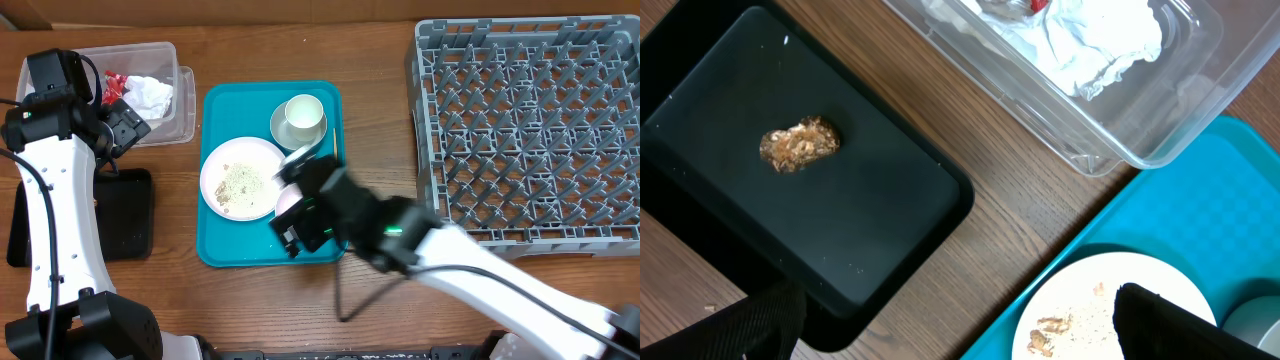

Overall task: Sort waste into correct bins and load items into the dishwasher
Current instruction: 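Reach the right gripper to the small white plate's rim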

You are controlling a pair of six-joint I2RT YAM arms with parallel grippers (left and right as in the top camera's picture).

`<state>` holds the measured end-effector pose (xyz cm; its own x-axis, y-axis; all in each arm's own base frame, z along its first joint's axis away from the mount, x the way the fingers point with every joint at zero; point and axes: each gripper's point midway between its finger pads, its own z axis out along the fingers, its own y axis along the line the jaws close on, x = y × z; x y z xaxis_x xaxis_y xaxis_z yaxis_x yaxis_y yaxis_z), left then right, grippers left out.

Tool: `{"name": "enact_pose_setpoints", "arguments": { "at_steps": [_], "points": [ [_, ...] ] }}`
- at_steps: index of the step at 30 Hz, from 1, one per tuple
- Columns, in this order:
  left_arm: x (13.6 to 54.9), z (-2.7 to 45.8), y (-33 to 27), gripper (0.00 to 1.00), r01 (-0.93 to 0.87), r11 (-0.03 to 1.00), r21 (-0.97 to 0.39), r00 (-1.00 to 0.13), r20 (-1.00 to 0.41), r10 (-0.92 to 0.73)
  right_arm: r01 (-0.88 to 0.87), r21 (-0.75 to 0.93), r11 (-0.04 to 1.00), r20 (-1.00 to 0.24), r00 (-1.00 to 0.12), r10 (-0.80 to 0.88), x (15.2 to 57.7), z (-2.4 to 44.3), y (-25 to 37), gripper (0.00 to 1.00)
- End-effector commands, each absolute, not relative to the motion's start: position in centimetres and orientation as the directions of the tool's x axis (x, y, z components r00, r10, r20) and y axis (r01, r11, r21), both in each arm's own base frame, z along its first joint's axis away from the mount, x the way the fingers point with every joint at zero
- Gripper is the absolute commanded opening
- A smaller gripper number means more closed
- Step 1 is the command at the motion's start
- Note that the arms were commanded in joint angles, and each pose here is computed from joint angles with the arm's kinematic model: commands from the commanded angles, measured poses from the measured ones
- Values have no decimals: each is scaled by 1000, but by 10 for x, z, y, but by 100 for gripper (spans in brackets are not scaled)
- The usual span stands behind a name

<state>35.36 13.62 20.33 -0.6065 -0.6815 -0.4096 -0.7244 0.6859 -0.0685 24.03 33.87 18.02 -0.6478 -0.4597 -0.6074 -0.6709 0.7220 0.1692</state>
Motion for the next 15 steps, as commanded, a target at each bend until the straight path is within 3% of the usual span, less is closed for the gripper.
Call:
{"name": "enact_pose_setpoints", "arguments": {
  "at_steps": [1,13,15],
  "points": [
    [353,199,138,100,-737,674,-60,-600,-403,-692,-668,112,736,-584,-643,-495,253,153,351,100],
    [353,199,138,100,-737,674,-60,-600,-403,-692,-692,174,701,-526,-667,-527,257,88,383,100],
    [353,199,138,100,-737,674,-60,-599,-403,-692,-690,171,704,-509,-673,-536,257,79,383,92]
  ]
}}
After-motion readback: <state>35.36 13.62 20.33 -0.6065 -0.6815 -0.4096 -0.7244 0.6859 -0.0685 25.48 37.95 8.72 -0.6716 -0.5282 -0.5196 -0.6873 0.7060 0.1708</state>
